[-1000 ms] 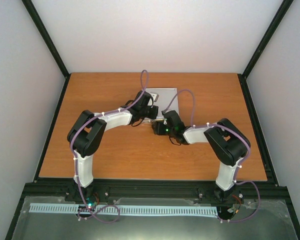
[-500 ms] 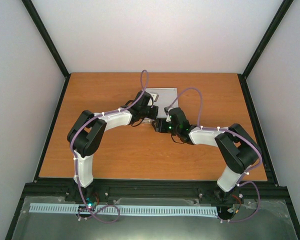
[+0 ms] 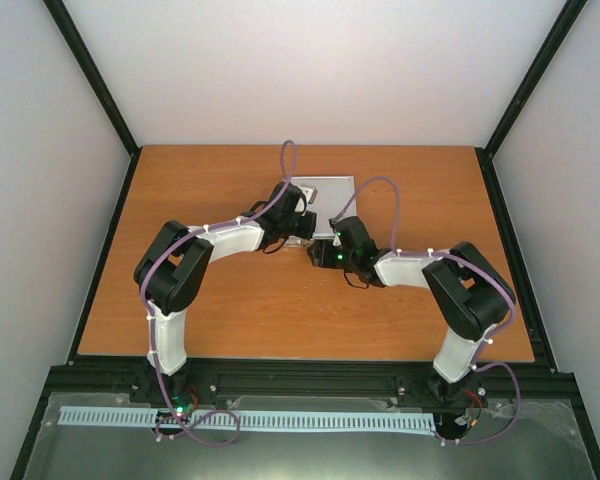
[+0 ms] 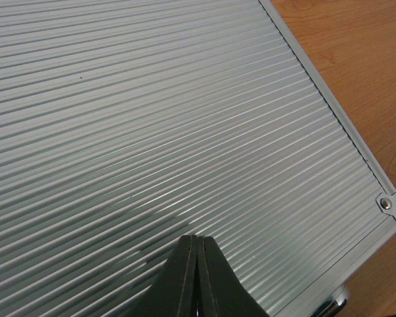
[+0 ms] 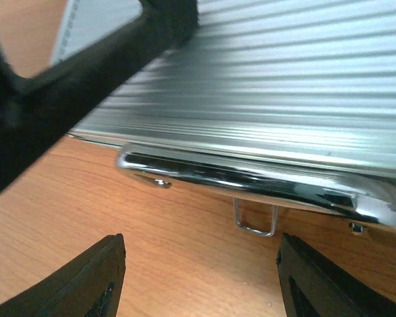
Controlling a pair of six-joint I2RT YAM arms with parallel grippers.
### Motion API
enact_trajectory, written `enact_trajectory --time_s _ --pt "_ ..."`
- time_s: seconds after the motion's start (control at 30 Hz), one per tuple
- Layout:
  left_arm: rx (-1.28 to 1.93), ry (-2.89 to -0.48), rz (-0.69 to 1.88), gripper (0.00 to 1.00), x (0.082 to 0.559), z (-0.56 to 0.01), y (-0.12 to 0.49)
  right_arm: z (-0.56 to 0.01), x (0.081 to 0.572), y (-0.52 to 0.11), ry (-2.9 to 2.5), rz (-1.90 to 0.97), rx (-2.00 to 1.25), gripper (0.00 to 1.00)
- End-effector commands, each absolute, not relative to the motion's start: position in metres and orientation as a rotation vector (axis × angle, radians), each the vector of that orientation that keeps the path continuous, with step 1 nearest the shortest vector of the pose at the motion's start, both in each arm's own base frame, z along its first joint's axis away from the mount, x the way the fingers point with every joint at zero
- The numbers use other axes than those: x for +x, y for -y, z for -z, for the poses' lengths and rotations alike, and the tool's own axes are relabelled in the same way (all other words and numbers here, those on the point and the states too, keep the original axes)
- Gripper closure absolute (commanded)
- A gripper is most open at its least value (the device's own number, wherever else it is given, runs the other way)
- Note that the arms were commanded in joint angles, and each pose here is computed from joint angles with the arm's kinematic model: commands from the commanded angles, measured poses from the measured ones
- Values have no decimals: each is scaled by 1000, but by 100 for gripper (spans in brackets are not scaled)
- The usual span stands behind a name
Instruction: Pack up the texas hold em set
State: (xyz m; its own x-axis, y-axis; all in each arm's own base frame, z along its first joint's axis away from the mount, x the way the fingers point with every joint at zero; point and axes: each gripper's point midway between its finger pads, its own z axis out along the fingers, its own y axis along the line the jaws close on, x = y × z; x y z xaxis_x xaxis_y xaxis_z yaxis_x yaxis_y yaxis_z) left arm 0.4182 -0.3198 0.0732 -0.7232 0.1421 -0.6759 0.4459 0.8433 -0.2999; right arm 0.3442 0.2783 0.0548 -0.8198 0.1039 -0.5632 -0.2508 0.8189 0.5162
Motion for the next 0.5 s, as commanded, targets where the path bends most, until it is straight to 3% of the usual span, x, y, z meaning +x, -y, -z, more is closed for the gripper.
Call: enact_trajectory --time_s 0.0,0.47 --pt "504 -2805 366 99 337 38 266 -39 353 -275 -2430 -726 -112 35" --pt "511 -2811 349 99 336 38 264 -26 358 -285 -2444 -746 -157 36"
